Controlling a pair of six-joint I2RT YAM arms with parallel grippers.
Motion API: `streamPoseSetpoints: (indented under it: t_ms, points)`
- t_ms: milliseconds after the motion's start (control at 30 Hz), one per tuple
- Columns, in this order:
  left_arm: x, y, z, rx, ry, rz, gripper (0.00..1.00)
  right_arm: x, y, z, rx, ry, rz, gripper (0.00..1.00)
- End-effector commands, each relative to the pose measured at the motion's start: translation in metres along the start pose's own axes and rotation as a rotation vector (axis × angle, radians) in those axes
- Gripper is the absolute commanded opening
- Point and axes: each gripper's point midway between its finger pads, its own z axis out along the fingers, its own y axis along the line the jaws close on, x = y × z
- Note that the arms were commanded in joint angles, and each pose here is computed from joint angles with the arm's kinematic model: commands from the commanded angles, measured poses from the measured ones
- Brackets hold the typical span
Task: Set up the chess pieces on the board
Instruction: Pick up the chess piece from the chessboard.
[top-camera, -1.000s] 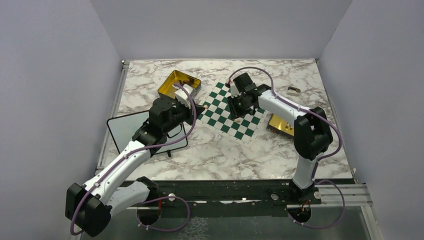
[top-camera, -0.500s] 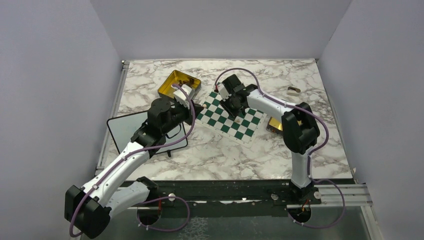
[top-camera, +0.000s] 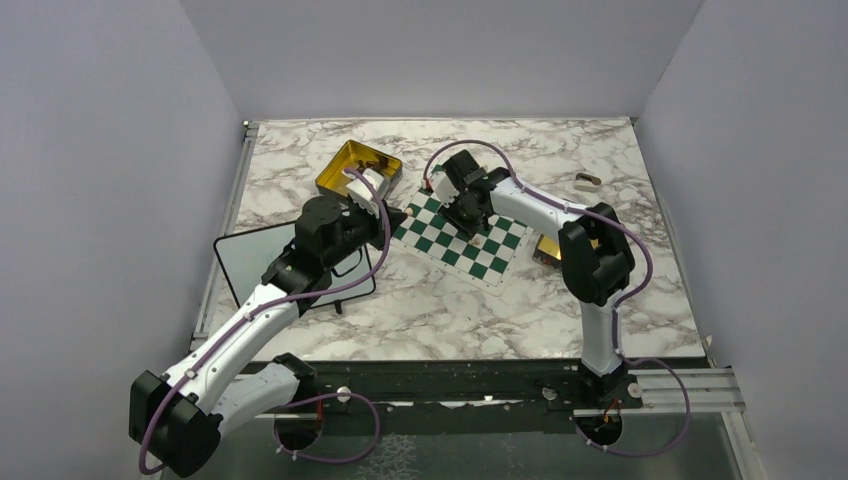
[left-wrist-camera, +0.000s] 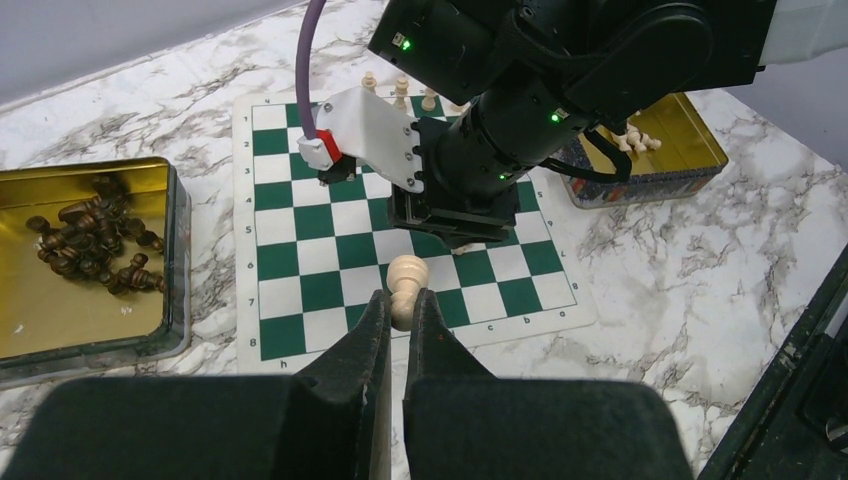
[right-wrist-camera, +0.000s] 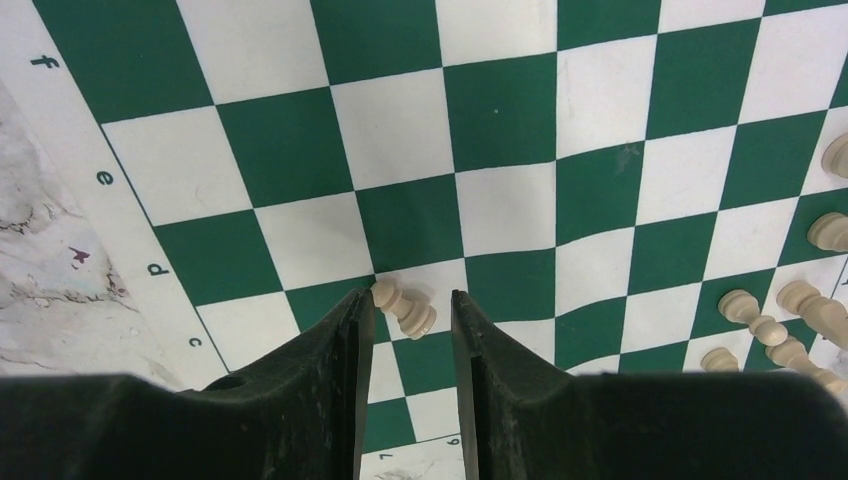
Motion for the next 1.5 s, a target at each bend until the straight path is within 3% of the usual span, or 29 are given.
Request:
streamPoseSetpoints:
  t_ms: [0,1467]
  points:
    - [-0.008,-0.001,-0.002,-0.004,-0.033,0.014,0.00,0.004,0.011,0.006,-0.057,0.026,-0.045,0.39]
    - [-0.003,-0.009,0.002,0.028,-0.019,0.005,0.00,0.026,0.019,0.014,-0.051,0.110,-0.127,0.35]
